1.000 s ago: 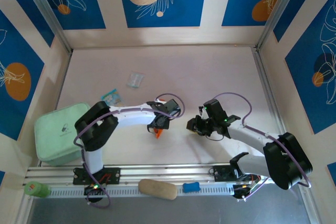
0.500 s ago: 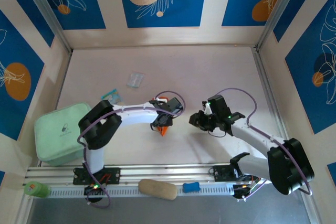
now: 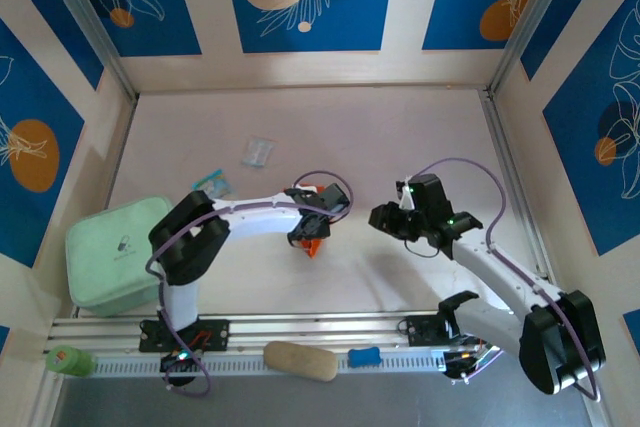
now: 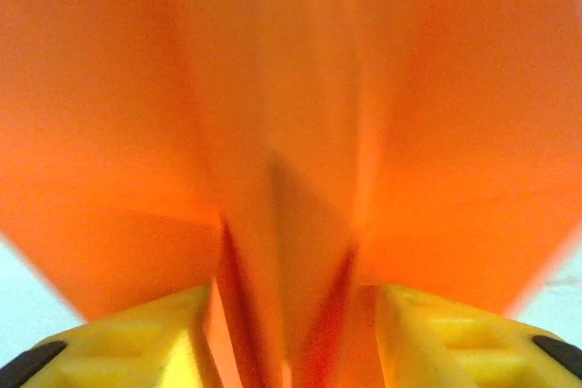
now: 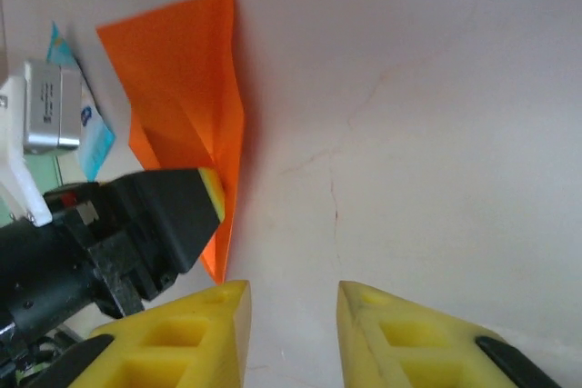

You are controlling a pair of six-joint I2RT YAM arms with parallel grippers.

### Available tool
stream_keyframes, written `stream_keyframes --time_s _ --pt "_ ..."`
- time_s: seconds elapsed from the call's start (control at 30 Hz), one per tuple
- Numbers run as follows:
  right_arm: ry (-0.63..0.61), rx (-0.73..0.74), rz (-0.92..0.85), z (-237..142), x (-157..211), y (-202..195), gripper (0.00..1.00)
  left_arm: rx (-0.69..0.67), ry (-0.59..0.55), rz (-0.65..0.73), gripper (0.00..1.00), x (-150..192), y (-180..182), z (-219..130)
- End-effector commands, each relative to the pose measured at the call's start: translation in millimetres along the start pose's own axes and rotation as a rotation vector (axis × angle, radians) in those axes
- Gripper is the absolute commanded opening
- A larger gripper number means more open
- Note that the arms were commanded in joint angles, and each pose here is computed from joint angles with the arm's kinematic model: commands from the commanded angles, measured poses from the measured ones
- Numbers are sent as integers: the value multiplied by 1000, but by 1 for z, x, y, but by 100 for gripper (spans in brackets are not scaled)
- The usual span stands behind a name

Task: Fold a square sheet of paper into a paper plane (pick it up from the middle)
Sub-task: Move the paper plane to the center of the table.

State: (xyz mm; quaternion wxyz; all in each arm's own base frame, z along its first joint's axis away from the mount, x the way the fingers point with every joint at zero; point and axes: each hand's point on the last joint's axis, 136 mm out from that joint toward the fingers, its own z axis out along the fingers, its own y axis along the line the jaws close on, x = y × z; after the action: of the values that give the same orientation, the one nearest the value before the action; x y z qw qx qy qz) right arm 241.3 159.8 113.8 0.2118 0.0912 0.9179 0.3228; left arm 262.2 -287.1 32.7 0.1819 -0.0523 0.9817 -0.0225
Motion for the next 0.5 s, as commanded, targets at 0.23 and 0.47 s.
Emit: stream_keyframes --time_s 0.23,0.47 --pt "-247 205 -122 -45 -63 -14 48 104 -128 -21 50 -26 14 -72" --pt "-502 468 -262 -76 -128 -48 57 -51 -412 52 67 -74 87 -116"
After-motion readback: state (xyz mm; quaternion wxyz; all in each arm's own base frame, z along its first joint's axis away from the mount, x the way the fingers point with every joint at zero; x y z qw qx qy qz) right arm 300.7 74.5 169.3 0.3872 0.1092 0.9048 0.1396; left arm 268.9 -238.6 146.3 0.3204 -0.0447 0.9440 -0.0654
